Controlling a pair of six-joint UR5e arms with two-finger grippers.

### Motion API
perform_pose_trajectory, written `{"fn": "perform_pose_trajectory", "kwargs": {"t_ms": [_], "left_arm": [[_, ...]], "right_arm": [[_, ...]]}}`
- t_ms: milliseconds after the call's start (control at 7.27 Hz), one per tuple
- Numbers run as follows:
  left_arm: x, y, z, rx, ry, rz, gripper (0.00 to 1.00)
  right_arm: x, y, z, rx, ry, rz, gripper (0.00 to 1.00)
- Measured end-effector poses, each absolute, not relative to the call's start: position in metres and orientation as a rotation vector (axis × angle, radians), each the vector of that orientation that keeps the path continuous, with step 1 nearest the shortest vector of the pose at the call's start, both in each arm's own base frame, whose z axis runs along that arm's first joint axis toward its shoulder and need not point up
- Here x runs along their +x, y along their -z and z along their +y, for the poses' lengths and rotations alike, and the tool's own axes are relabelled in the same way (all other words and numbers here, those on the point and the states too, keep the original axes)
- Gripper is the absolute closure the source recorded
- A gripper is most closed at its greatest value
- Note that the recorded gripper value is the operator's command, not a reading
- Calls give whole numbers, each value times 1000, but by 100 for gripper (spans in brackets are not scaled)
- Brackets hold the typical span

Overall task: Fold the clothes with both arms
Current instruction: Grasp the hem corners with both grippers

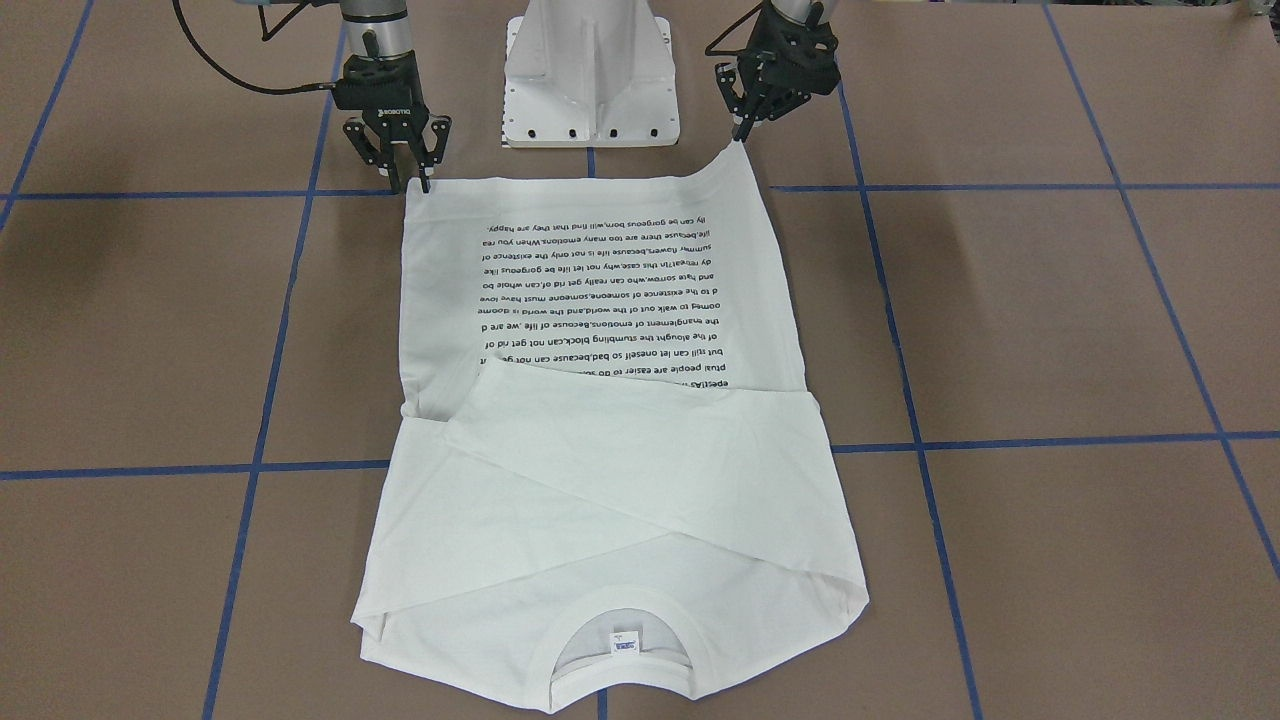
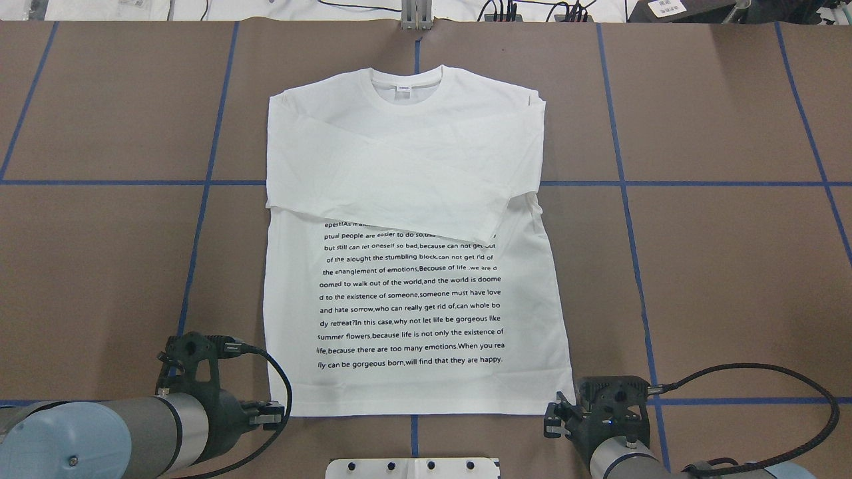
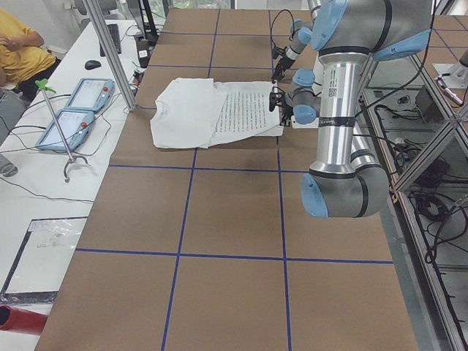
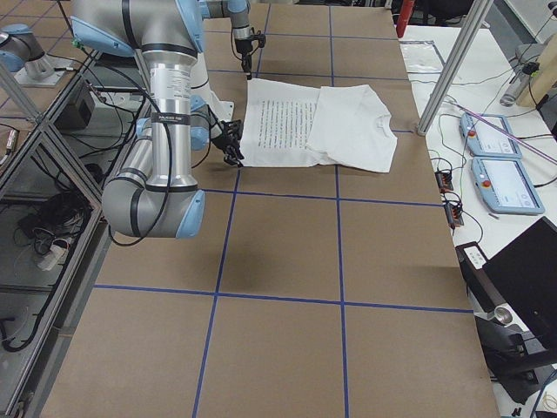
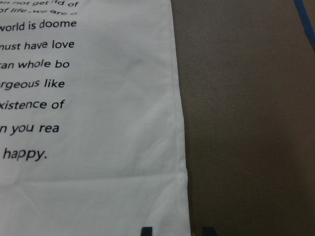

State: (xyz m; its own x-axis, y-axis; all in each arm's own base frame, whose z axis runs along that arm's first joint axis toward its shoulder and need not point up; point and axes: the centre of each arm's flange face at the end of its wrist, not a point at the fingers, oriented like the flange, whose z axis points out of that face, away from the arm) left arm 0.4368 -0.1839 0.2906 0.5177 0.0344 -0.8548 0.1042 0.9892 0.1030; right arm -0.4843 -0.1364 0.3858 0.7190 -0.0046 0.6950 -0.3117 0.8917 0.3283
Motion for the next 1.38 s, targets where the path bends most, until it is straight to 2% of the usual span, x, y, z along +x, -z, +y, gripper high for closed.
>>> {"fn": "perform_pose_trajectory", "kwargs": {"t_ms": [688, 825, 963, 1101, 1376], "left_arm": [[435, -289, -184, 149, 41, 1031, 100], [435, -289, -184, 149, 41, 1032, 100], [435, -289, -184, 148, 41, 1032, 100], [435, -289, -184, 149, 41, 1032, 100], [435, -288, -184, 149, 41, 1033, 100]], "right_arm": [[-488, -388, -131, 459, -167, -747, 62], [-490, -389, -131, 461, -166, -745, 68], [-491, -389, -130, 461, -165, -744, 89], [-491, -389, -130, 461, -165, -744, 100], [-493, -383, -129, 459, -169, -755, 100]]}}
